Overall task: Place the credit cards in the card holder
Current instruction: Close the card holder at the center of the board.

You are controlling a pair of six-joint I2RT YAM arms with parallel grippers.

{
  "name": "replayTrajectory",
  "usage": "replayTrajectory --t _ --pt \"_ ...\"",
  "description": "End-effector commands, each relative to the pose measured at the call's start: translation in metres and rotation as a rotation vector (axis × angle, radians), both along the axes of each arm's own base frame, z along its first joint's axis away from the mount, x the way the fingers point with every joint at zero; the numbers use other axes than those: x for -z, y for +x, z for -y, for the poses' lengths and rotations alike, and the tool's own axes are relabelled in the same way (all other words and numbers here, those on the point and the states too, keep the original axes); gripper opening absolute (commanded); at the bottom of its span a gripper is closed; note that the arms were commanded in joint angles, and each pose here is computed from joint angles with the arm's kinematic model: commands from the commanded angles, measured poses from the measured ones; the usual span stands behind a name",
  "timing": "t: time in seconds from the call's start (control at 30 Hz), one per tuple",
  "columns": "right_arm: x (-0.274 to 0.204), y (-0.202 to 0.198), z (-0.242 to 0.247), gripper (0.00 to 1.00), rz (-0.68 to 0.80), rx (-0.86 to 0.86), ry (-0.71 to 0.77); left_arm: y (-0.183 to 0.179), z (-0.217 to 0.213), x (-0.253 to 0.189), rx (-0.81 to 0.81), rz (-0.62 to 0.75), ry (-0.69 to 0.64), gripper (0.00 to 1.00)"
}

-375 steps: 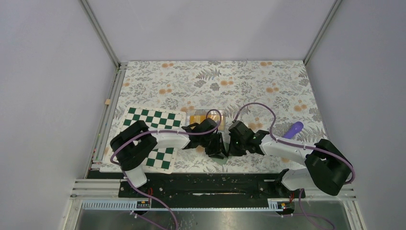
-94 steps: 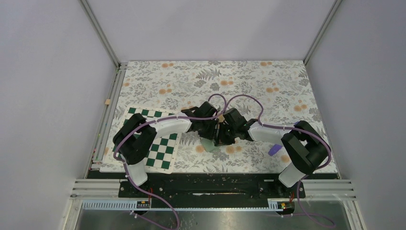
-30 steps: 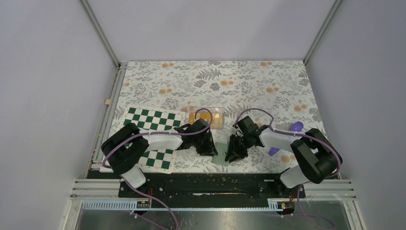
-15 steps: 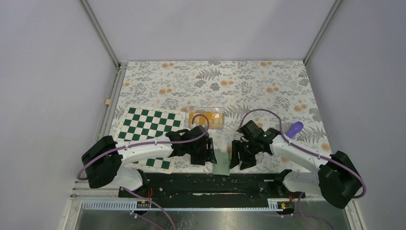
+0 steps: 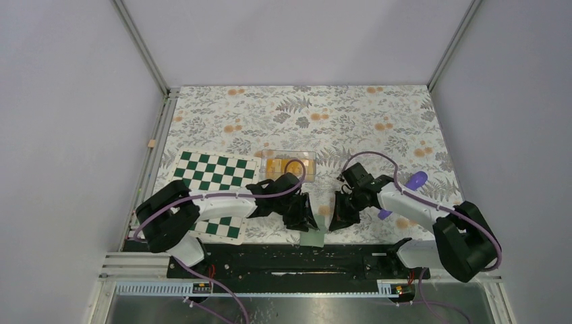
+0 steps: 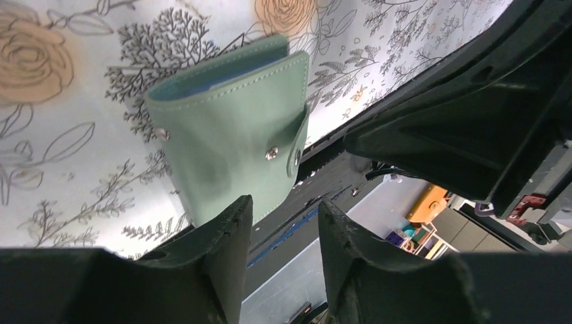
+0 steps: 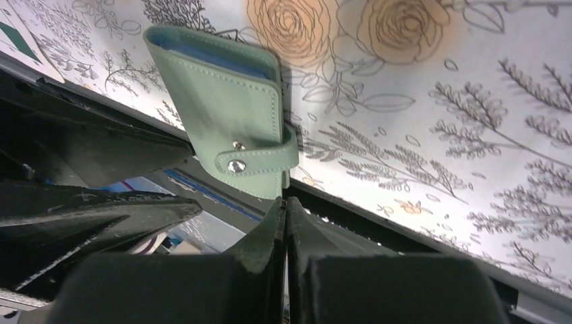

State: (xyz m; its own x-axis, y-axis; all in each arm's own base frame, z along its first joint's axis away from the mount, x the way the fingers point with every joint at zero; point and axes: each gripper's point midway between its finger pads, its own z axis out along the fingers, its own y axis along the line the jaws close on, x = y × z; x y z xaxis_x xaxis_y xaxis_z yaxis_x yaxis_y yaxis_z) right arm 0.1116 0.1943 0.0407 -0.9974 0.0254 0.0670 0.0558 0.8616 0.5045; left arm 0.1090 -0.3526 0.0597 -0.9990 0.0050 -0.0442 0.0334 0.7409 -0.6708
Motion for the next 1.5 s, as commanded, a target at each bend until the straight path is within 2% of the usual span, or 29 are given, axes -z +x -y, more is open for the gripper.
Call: replayTrajectory --t 0.0,0.43,0.7,0.73,1.07,1.47 --pt "0.0 0.013 -0.016 0.0 0.014 0.002 0.065 0.008 0.02 -0.01 0.018 -0.014 -0.103 0.39" --pt "0.021 0.016 -0.025 0.0 -0.045 0.01 0.08 0.012 0.03 0.001 0.035 -0.034 -0.107 0.16" --pt "0.019 0.017 -0.027 0.0 -0.044 0.016 0.088 0.011 0.031 -0.001 0.061 -0.025 -0.109 0.07" --pt "0.017 0.017 -0.027 0.0 -0.041 0.018 0.09 0.012 0.032 -0.004 0.068 -0.016 -0.109 0.0" --pt "0.0 0.024 -0.028 0.0 0.018 -0.002 0.104 0.009 0.02 0.0 0.103 -0.013 -0.015 0.0" --pt "0.001 0.021 -0.028 0.0 0.018 -0.028 0.094 0.004 0.013 0.016 0.106 -0.034 0.027 0.0"
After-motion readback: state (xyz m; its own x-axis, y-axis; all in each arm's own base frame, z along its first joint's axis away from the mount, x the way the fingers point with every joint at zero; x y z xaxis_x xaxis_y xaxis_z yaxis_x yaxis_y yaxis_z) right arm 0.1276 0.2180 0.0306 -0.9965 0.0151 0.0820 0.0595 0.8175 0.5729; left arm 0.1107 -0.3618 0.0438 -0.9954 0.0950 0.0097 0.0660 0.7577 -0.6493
